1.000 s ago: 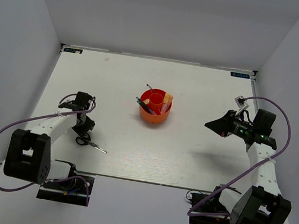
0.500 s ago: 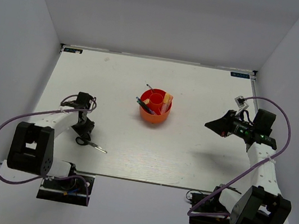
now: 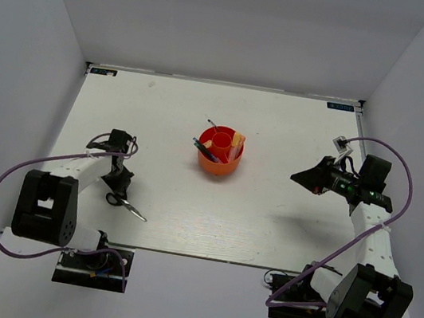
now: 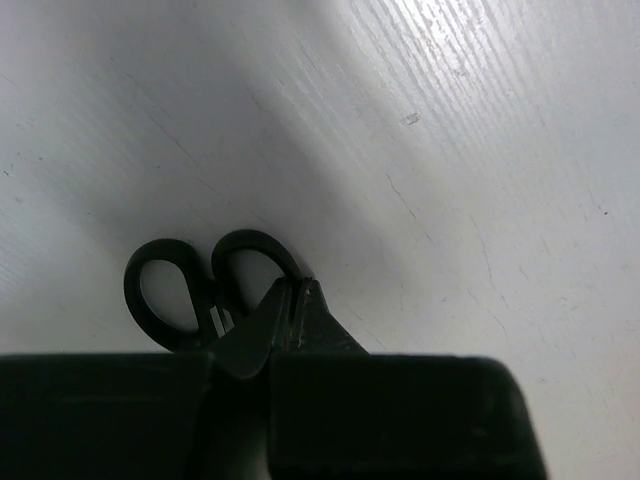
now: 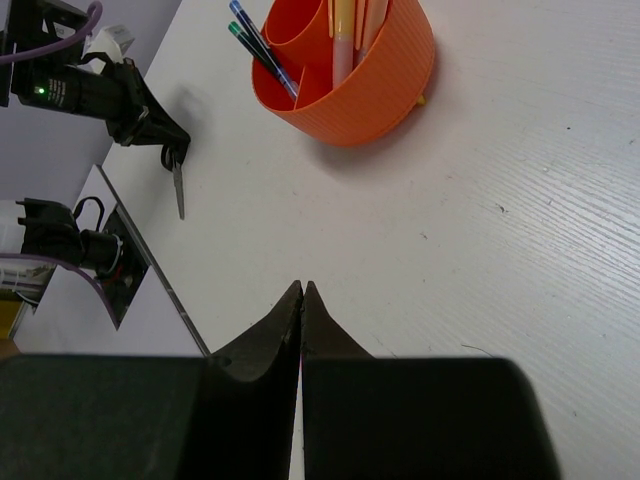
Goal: Sort the stationery into containers
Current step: Pick up the scissors from the center of the board, then place the scissors in the storage box.
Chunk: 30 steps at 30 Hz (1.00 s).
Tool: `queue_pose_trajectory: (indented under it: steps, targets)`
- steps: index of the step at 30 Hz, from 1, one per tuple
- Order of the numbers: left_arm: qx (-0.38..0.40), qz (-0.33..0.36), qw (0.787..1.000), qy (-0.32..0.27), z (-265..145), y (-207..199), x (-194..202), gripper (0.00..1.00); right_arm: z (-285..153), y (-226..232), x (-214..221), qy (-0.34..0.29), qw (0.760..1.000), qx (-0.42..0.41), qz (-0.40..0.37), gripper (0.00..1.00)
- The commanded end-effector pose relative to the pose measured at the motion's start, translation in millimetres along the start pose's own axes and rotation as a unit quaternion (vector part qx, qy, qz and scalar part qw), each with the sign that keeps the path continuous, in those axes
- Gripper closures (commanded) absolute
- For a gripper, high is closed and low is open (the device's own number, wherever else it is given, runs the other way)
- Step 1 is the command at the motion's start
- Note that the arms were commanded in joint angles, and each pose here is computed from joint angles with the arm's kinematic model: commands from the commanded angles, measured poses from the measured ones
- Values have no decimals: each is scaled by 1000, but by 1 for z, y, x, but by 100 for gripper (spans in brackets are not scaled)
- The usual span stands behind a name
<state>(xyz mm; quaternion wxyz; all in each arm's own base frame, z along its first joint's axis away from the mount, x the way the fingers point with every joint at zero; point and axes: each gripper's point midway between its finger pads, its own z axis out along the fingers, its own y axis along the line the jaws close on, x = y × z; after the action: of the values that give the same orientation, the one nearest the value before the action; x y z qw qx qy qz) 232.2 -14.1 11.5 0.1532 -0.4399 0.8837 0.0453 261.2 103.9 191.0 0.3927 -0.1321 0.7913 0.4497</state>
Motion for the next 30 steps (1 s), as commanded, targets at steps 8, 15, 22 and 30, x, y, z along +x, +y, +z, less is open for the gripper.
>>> queue_pose_trajectory:
  steps: [8, 15, 22, 30]
  targets:
    - [244, 131, 953, -118, -129, -121, -27, 100, -1, 3, -3, -6, 1000, -16, -16, 85]
    - [350, 227, 873, -252, -234, -213, -16, 100, 0, 2, 1, -3, 999, -20, -38, 100]
    - [384, 288, 799, -361, -287, -294, -1, 100, -1, -5, 1, -11, 998, 5, -57, 100]
    - [366, 330, 738, -462, -324, -353, 15, 100, 0, -7, 4, -7, 999, 2, -50, 100]
